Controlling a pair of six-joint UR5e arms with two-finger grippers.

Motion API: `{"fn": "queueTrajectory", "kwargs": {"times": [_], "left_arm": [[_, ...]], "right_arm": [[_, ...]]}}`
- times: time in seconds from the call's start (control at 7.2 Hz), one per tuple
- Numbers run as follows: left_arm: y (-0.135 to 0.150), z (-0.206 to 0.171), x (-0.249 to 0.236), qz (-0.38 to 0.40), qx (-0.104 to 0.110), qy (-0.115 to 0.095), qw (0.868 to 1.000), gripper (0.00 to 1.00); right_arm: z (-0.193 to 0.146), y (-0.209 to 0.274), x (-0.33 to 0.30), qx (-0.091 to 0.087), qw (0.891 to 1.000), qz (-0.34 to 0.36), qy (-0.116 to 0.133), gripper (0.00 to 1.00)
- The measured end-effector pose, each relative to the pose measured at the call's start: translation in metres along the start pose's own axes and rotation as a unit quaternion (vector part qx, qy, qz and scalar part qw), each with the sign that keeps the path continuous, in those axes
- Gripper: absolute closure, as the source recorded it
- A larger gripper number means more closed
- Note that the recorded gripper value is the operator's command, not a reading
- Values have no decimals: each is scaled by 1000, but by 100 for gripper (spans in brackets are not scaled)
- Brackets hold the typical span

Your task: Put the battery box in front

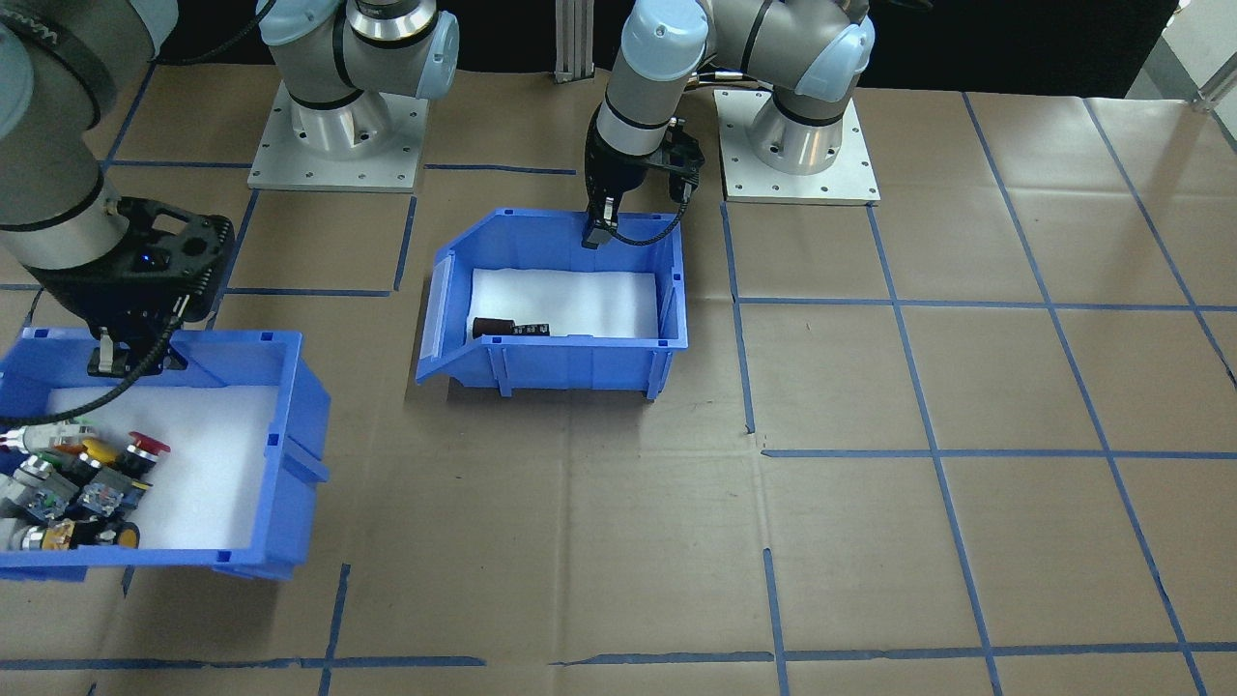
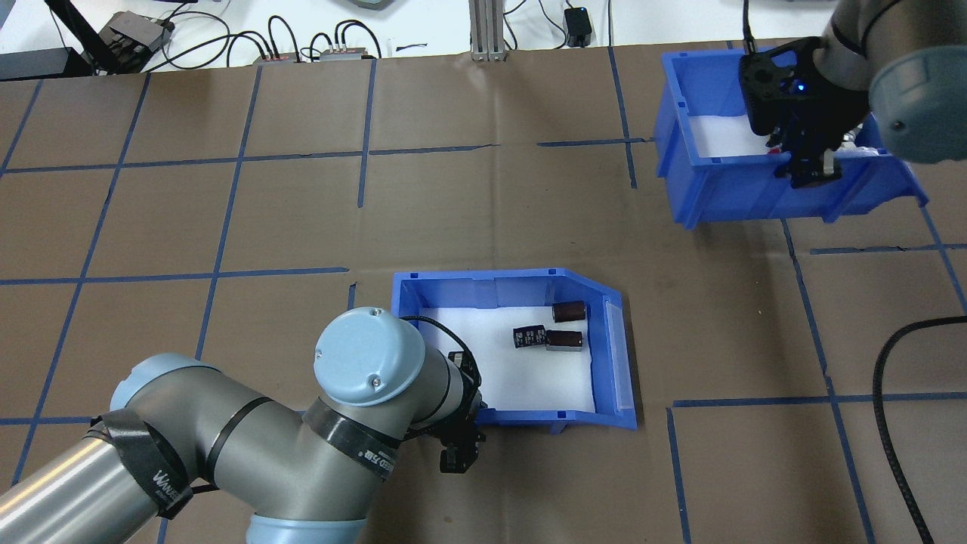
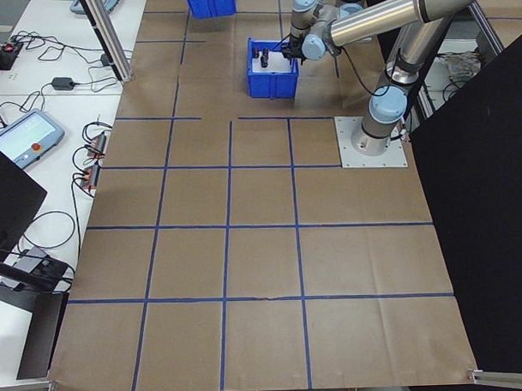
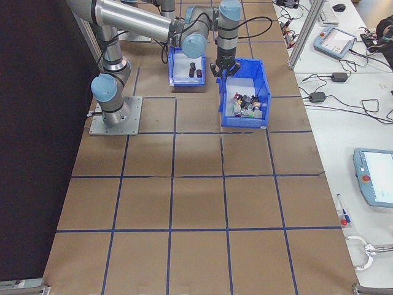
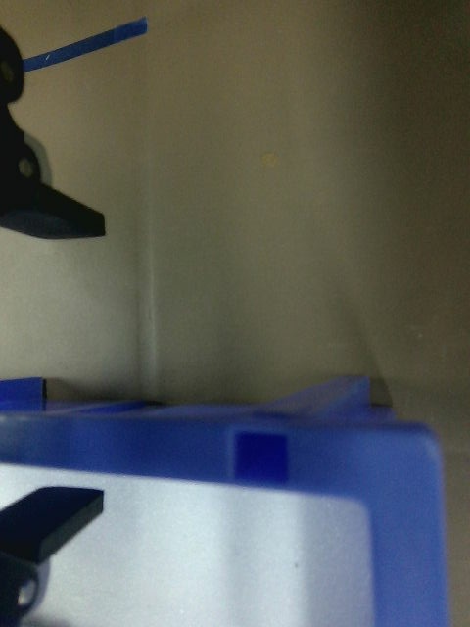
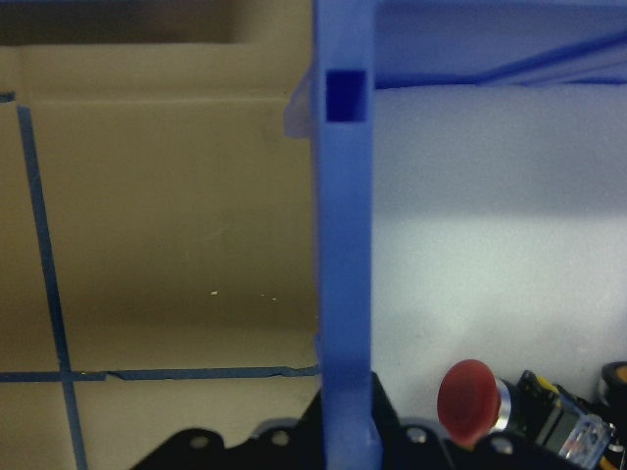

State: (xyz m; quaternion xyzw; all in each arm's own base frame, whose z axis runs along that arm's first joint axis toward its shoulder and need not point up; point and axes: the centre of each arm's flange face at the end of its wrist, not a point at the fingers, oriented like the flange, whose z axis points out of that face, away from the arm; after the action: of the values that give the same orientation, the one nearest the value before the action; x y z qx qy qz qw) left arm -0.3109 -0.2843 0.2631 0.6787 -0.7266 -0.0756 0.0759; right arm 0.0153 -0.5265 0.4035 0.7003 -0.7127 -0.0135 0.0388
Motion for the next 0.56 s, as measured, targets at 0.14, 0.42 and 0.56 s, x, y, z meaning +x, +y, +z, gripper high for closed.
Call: {"fn": "queueTrajectory", "kwargs": {"times": [0.14,0.42,0.56], "left_arm": [[0,-6,4,9,10,16,1000,100],[-8,-30,24,37,44,56,997,100],[-23,-43,42,33,51,65,996,100]], "right_arm": [[11,14,-27,9,1000,2,2,100],[30,25,-74,9,1000,-12,18,100],[36,27,-85,7,1000,-18,23,100]]}}
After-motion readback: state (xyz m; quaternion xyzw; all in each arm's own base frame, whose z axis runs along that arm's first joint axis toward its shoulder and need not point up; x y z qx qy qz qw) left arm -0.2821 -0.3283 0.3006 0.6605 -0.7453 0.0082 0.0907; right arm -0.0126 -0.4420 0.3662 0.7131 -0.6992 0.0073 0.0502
